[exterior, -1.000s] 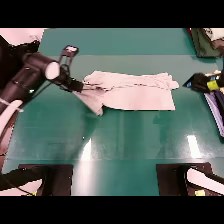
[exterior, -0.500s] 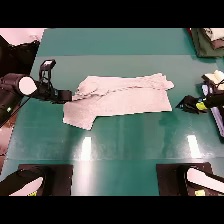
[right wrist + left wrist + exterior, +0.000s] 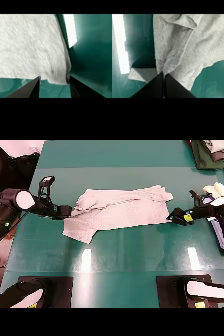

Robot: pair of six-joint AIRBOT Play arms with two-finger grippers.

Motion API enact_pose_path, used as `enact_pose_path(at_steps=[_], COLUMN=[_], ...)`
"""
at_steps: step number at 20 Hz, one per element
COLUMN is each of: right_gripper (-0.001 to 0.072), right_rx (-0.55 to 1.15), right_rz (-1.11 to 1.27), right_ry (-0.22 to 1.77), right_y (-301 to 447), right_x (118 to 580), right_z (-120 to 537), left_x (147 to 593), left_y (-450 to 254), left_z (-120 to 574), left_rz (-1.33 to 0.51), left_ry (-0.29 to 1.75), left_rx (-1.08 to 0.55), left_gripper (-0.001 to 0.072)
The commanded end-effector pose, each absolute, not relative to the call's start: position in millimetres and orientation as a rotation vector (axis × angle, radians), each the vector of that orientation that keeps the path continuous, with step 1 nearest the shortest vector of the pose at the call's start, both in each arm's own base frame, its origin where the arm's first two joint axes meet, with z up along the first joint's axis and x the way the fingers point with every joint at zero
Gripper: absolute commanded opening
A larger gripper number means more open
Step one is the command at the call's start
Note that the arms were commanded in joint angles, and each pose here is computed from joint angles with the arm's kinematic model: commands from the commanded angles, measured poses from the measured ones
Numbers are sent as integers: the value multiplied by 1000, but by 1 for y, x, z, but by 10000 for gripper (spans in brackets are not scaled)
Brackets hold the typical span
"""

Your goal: Fold the shirts.

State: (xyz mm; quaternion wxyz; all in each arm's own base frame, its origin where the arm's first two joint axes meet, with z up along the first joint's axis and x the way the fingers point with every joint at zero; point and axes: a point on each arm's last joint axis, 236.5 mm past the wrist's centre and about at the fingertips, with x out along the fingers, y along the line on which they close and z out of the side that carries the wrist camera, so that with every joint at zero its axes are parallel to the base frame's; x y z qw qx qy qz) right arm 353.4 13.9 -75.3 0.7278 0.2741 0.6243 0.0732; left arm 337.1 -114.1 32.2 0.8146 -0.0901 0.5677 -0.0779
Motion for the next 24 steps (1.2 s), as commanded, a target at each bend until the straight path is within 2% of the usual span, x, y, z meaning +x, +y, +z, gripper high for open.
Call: enact_pose_path(at_steps=[1, 3, 4, 6, 8, 11, 13, 16, 18, 21, 24], right_gripper=[330, 82, 11, 11, 11, 10, 10, 10, 9, 9, 9], right_rx=[567, 554, 551, 558, 577, 536, 450, 316, 230, 67, 9], right_rz=[150, 153, 159, 207, 256, 356, 373, 370, 355, 270, 153], right_ry=[1335, 1320, 1315, 1272, 1106, 697, 443, 98, -47, -153, -182], right_y=[18, 20, 21, 29, 35, 44, 42, 42, 46, 43, 29], right_x=[368, 372, 375, 388, 420, 459, 454, 406, 363, 304, 258], right_z=[-83, -81, -78, -49, 14, 173, 283, 424, 481, 527, 542], left_x=[336, 336, 340, 360, 387, 399, 383, 332, 296, 257, 226], left_y=[-114, -114, -115, -122, -130, -132, -126, -112, -104, -98, -93], left_z=[32, 32, 35, 65, 134, 275, 373, 488, 533, 565, 587], left_rz=[-167, -167, -170, -188, -222, -298, -340, -383, -393, -406, -417], left_ry=[1217, 1214, 1192, 1062, 847, 494, 260, -23, -135, -191, -235], left_rx=[-192, -194, -200, -248, -320, -367, -384, -329, -242, -190, -173], left_gripper=[25, 25, 25, 25, 25, 25, 25, 25, 24, 25, 25])
